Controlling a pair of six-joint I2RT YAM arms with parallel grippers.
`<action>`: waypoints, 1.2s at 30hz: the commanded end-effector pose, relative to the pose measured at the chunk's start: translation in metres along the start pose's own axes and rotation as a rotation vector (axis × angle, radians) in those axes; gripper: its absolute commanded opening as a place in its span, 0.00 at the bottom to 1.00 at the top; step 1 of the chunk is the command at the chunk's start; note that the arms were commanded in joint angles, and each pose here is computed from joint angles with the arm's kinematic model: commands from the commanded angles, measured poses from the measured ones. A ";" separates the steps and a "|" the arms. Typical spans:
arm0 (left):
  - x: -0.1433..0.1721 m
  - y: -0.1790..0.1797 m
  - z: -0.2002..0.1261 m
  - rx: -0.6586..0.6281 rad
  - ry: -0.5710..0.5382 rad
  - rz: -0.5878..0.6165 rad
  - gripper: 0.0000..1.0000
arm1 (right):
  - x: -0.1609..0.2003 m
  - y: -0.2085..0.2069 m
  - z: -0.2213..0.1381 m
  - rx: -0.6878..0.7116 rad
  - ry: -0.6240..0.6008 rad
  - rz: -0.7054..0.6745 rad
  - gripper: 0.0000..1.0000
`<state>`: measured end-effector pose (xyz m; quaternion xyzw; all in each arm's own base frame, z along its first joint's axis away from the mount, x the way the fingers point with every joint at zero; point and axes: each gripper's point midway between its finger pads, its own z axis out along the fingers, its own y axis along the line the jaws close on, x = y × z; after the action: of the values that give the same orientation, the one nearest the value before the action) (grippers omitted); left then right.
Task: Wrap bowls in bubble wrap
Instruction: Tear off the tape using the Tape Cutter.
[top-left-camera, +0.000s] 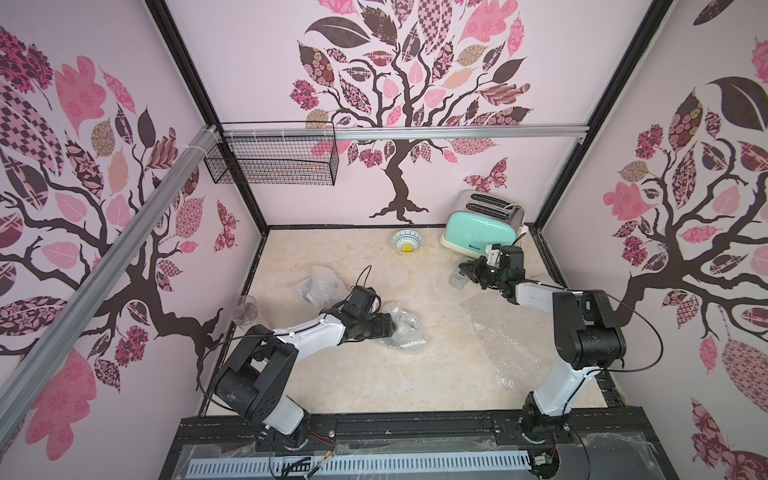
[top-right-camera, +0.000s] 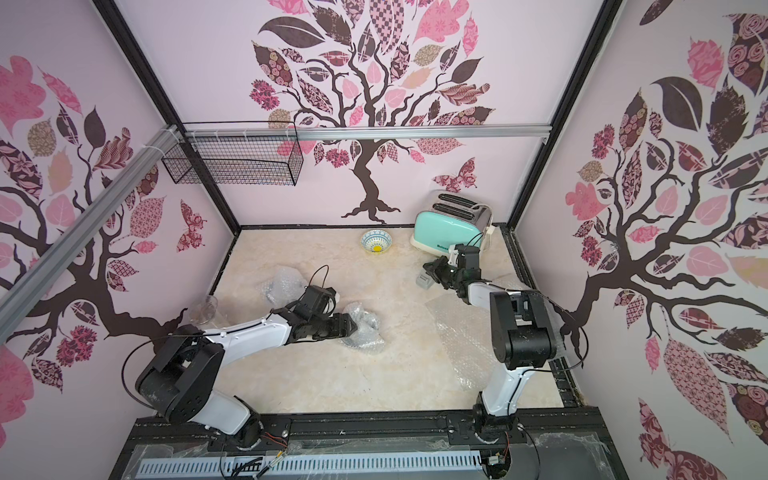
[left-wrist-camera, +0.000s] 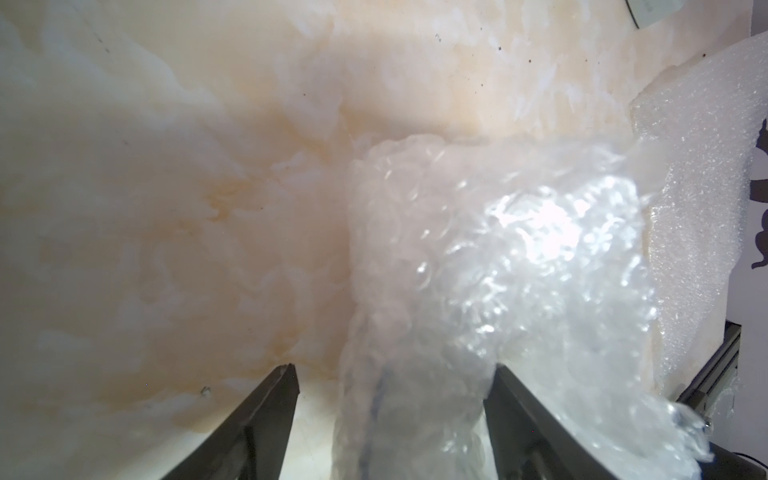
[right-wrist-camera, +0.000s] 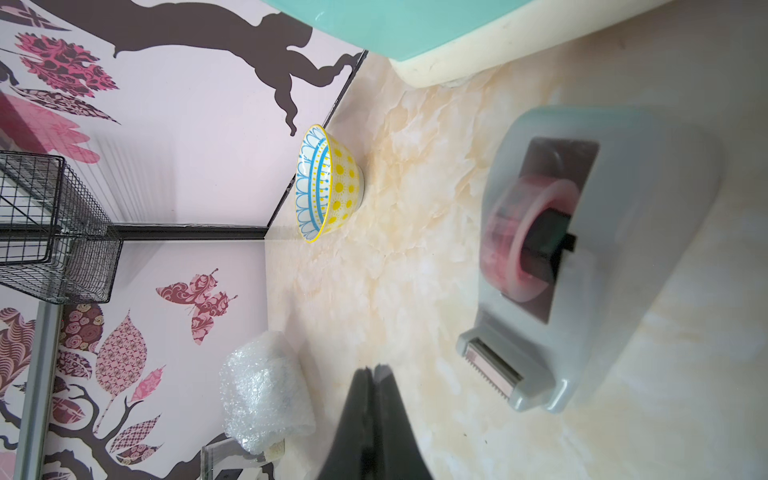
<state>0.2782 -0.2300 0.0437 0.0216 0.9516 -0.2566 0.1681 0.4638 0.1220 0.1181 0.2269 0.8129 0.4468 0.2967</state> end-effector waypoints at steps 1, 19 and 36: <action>0.008 0.007 0.004 -0.016 0.026 0.005 0.76 | 0.016 0.014 0.001 -0.039 0.052 -0.010 0.00; 0.009 0.007 0.004 -0.016 0.029 0.003 0.76 | 0.061 -0.041 0.012 0.107 0.126 0.009 0.00; 0.010 0.007 0.004 -0.016 0.030 0.003 0.76 | 0.068 -0.084 0.024 0.237 0.136 0.045 0.00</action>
<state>0.2781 -0.2301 0.0438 0.0219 0.9515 -0.2567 0.1679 0.4331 0.1349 0.0365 0.2411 0.8586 0.3862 0.2359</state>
